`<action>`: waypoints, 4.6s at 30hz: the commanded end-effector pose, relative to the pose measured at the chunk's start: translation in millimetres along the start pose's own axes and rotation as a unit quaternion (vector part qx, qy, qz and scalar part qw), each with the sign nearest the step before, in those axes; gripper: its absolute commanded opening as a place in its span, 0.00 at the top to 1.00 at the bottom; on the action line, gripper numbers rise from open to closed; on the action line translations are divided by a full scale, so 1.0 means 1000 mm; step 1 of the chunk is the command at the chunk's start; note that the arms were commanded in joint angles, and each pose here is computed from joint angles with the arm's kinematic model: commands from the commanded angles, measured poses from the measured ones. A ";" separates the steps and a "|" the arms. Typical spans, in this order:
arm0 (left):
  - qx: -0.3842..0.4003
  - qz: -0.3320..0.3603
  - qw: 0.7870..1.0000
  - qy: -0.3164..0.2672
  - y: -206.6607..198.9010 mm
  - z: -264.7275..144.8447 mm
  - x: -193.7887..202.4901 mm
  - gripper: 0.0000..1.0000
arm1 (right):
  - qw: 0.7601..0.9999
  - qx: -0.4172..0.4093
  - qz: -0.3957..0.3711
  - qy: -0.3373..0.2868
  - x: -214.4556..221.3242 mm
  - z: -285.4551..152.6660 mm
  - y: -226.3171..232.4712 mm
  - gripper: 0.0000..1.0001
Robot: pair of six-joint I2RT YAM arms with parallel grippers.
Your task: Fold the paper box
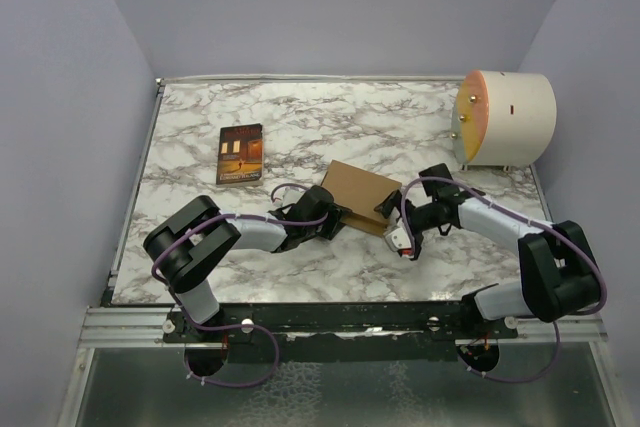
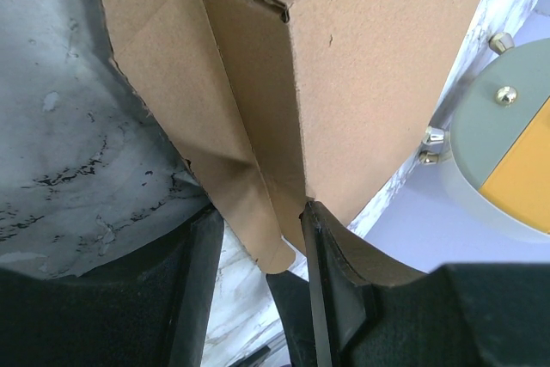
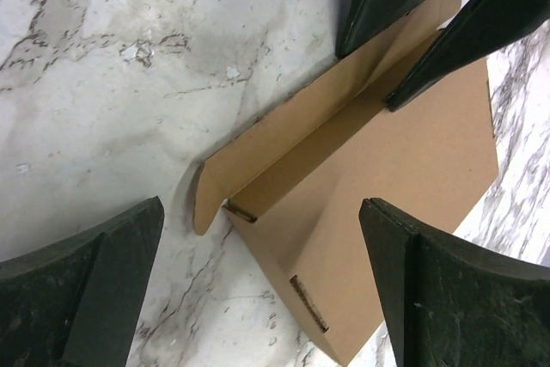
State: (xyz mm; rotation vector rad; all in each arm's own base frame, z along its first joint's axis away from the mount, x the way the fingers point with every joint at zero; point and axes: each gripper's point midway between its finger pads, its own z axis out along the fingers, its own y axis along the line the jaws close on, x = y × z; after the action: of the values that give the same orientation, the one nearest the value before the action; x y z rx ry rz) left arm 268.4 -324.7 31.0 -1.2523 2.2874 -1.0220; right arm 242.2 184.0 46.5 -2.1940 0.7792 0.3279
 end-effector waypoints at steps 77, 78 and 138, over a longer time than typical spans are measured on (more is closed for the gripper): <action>-0.125 0.029 0.991 -0.031 0.079 0.013 -0.025 0.56 | 0.996 0.036 -0.034 0.074 0.020 0.004 -0.052 0.23; -0.125 0.029 0.991 -0.030 0.079 0.012 -0.025 0.56 | 0.996 0.035 -0.033 0.074 0.020 0.004 -0.052 0.24; -0.132 0.030 0.991 -0.022 0.086 0.016 -0.025 0.51 | 0.998 0.053 0.005 0.046 0.017 0.011 -0.050 0.23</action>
State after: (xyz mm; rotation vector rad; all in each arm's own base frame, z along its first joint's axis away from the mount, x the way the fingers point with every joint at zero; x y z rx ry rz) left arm 280.9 -325.5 27.9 -1.2543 2.2811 -1.0599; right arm 280.8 199.9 51.3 -2.1737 0.8844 0.1762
